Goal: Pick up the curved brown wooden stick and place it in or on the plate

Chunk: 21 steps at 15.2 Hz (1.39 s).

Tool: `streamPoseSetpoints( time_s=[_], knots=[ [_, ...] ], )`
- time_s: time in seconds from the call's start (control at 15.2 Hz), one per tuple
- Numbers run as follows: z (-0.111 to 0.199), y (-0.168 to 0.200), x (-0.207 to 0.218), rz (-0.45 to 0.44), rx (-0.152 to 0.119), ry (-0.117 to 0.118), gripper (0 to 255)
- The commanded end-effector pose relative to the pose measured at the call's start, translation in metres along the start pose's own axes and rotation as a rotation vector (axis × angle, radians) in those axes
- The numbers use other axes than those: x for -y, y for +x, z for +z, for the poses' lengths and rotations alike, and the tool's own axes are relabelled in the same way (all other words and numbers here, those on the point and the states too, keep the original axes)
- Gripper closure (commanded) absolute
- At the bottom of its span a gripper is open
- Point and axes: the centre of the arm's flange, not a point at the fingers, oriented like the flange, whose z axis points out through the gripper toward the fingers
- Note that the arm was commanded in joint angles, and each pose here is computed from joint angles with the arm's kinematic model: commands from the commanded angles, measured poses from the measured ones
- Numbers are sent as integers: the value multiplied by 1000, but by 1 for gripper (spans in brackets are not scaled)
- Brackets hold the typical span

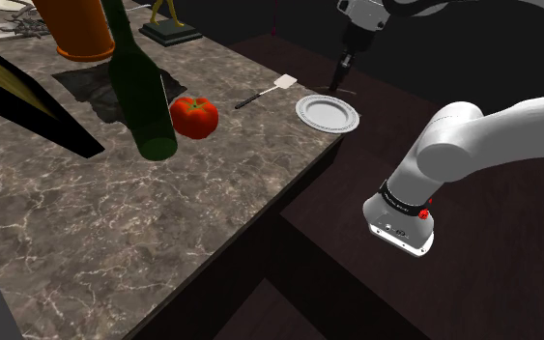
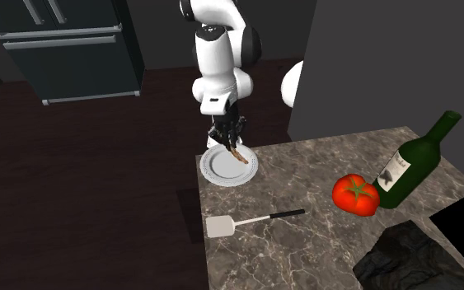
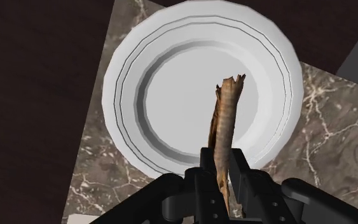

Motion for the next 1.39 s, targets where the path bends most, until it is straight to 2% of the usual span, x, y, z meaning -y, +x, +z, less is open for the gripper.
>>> streamPoseSetpoints(
  time_s=[0.0, 0.79, 1.25, 1.32],
  knots=[
    [4, -8, -7, -1, 0, 0, 255],
    [67, -16, -12, -1, 0, 0, 255],
    [67, -16, -12, -1, 0, 0, 255],
    [67, -16, -12, -1, 0, 0, 0]
  ],
)
